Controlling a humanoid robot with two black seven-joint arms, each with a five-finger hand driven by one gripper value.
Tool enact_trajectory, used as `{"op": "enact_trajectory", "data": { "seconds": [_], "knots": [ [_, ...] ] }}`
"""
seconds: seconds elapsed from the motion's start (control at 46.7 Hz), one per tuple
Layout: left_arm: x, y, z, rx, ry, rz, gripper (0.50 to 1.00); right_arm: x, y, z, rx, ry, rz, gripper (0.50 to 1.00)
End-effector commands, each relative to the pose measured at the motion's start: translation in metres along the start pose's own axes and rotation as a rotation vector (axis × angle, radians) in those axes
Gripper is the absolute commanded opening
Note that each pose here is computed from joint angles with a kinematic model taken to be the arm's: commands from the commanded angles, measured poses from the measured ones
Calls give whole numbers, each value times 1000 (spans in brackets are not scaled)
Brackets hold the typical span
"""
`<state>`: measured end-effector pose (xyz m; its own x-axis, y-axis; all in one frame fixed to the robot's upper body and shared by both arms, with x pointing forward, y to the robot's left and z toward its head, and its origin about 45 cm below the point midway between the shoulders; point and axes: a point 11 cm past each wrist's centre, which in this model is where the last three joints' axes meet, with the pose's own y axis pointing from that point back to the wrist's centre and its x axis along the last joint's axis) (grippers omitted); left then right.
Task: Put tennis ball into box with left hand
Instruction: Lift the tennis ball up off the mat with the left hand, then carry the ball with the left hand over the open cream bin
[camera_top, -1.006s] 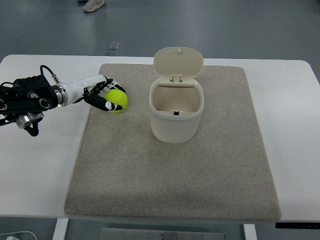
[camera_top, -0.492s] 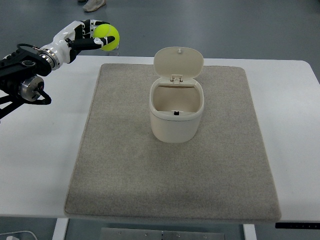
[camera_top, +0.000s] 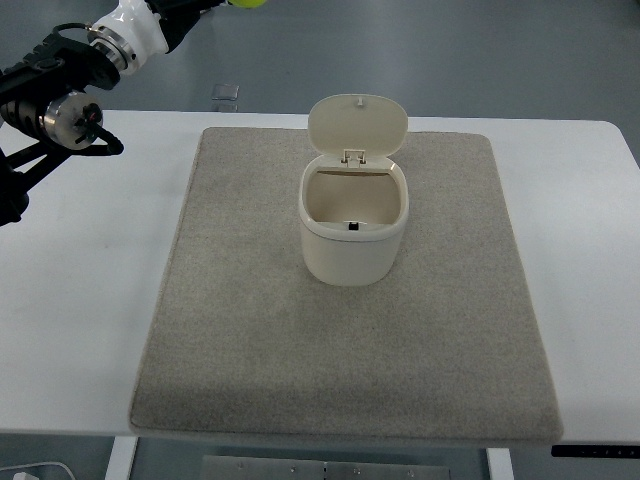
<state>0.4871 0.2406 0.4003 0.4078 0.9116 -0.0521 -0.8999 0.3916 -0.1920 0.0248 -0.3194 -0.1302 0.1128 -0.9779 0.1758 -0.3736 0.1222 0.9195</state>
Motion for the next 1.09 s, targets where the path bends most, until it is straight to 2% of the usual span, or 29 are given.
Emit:
{"op": "enact_trajectory", "data": {
  "seconds": [0.0,0.193,0.428,0.706,1.07],
  "knots": [
    [-11,-3,16,-46,24,-39,500,0,0,0,0,1,-1,938],
    [-66,-4,43,-104,14,-237,500,0,0,0,0,1,-1,938],
    [-133,10,48,-117,11,-424,500,0,0,0,0,1,-1,938],
    [-148,22,-15,99,-137,-506,500,0,0,0,0,-1,0,938],
    [-145,34,-38,171,-161,-528,500,0,0,0,0,0,-1,938]
  ]
}}
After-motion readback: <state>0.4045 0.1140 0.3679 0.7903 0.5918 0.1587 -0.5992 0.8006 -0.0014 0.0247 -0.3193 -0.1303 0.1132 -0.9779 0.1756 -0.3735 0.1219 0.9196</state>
